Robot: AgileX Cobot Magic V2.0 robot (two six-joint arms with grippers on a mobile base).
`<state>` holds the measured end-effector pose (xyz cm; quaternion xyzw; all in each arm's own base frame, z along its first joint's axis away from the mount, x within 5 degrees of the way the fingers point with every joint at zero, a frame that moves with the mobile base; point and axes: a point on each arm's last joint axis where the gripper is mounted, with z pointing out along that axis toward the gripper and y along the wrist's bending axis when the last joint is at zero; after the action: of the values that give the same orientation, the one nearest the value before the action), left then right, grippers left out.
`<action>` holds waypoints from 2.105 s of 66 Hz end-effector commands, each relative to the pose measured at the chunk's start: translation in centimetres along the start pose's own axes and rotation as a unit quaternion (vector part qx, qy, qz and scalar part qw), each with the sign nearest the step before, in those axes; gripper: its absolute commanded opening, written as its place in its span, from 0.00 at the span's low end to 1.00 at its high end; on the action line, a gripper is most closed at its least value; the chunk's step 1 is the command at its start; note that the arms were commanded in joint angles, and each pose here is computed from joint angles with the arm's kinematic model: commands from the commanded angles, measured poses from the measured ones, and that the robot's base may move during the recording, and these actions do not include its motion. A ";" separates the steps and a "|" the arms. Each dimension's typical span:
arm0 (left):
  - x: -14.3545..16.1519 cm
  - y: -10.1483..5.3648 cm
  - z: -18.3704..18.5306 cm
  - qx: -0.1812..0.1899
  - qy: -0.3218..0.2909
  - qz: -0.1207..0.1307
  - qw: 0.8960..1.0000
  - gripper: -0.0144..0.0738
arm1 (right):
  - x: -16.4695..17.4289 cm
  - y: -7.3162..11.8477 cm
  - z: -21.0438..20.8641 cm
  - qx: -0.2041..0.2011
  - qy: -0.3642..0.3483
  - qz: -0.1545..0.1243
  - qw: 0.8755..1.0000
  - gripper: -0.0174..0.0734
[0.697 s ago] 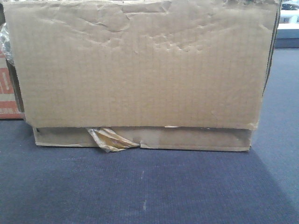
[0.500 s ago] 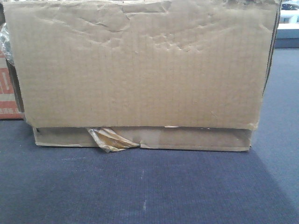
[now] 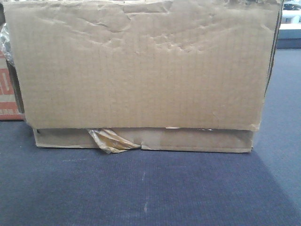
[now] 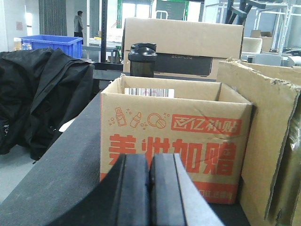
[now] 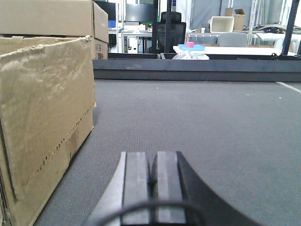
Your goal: Stack two boxes on right shelf middle
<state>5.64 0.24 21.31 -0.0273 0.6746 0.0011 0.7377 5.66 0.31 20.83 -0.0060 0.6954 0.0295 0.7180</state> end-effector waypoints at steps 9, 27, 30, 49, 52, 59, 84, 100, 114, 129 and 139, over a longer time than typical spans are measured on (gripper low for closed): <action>-0.4 -0.1 0.0 0.005 -0.015 -0.004 1.000 0.04 | -0.7 -0.1 -0.1 0.004 -0.037 -0.002 0.999 0.02; -1.0 -0.2 -0.1 0.010 -0.048 -0.013 0.999 0.04 | -1.4 -0.2 -0.1 0.009 -0.075 -0.002 0.997 0.02; -1.4 -0.2 -0.1 0.013 -0.072 -0.014 0.997 0.04 | -1.9 -0.2 -0.2 0.010 -0.086 -0.002 0.996 0.02; -9.7 -0.5 -2.1 0.016 -0.173 -0.013 0.985 0.04 | -12.1 0.4 -3.5 -0.003 -0.197 -0.005 0.980 0.02; -11.6 -0.5 -2.4 0.012 -0.165 -0.014 0.986 0.04 | -13.7 0.5 -4.0 -0.006 -0.199 -0.007 0.980 0.02; -15.1 -0.5 -2.4 0.003 -0.130 -0.015 0.991 0.04 | -16.6 0.7 -3.9 -0.013 -0.171 -0.009 0.985 0.02; -18.9 -0.4 2.6 -0.025 0.081 -0.017 0.996 0.44 | -20.2 0.9 2.4 -0.016 -0.062 -0.009 0.998 0.55; -17.3 -0.8 4.6 -0.003 0.163 -0.011 0.987 0.84 | -18.6 0.9 5.7 -0.018 0.019 -0.008 1.000 0.82; -16.5 -1.1 7.3 -0.006 0.276 -0.002 0.961 0.84 | -18.3 0.9 6.3 -0.019 0.034 -0.008 0.999 0.82; -17.9 -1.3 13.6 -0.014 0.404 0.058 0.913 0.84 | -18.2 1.2 6.4 -0.031 0.036 -0.008 0.999 0.82; -18.0 -1.6 18.3 0.008 0.466 0.101 0.879 0.84 | -18.1 1.2 6.4 -0.032 0.039 -0.008 0.999 0.82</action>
<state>20.28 0.08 40.54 0.0239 0.9287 0.0532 0.3663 11.25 1.19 38.98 -0.0337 0.7246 0.0468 0.6868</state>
